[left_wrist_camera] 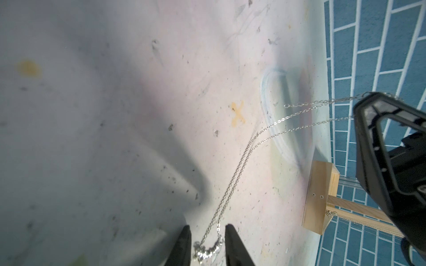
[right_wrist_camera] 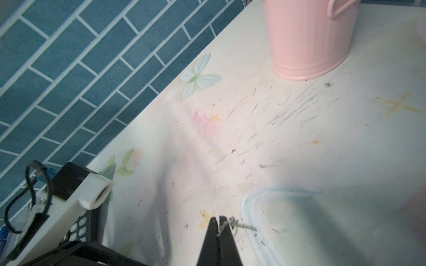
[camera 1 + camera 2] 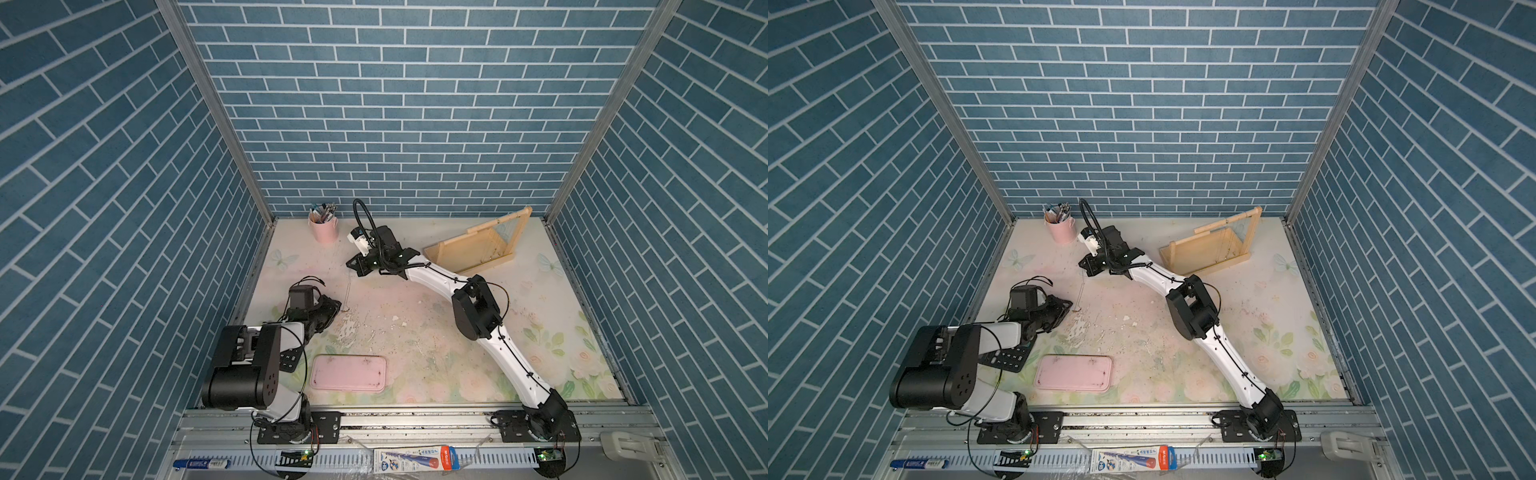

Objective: Take the necklace off the jewelry display stand
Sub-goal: Place the necklace at the center of the board.

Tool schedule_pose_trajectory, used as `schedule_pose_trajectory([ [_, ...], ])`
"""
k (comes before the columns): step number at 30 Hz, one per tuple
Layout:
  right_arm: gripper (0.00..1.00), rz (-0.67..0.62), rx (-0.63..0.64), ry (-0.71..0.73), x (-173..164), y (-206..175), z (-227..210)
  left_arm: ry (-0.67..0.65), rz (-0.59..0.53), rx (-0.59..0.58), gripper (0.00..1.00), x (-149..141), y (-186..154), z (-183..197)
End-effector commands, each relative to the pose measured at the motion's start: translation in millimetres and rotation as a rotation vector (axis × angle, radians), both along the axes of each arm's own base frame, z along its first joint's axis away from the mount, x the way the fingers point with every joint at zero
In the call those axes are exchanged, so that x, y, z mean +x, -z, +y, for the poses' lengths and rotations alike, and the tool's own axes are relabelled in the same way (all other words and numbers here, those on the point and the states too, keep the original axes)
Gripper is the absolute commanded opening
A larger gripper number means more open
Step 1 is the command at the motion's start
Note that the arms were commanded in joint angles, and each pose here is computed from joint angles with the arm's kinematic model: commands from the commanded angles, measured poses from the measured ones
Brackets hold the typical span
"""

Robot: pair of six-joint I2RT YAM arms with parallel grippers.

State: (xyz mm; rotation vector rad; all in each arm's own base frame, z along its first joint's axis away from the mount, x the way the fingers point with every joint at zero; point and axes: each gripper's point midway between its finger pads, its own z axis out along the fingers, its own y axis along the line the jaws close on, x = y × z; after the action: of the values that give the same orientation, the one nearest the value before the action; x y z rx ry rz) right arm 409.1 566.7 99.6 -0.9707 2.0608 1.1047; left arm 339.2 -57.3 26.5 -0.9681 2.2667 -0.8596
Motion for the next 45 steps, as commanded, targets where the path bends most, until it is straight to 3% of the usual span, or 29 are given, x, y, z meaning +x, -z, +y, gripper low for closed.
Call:
schedule_pose_trajectory([
  [1, 0.0, -0.029, -0.024, -0.005, -0.6, 3.8, -2.8, 0.005, 0.02, 0.001, 0.34, -5.2, -1.8, 1.0],
  [12, 0.0, -0.023, -0.024, 0.003, -1.2, 2.8, -7.9, 0.138, -0.159, -0.124, 0.55, 21.9, -34.3, -42.6],
  [22, 0.0, -0.025, -0.017, 0.01, 0.0, -0.1, -13.0, 0.134, -0.113, -0.053, 0.59, 23.4, -27.5, -42.4],
  [45, 0.0, -0.021, 0.002, 0.017, 1.4, -5.1, -14.3, 0.131, -0.018, -0.044, 0.62, 5.6, 5.9, -40.0],
])
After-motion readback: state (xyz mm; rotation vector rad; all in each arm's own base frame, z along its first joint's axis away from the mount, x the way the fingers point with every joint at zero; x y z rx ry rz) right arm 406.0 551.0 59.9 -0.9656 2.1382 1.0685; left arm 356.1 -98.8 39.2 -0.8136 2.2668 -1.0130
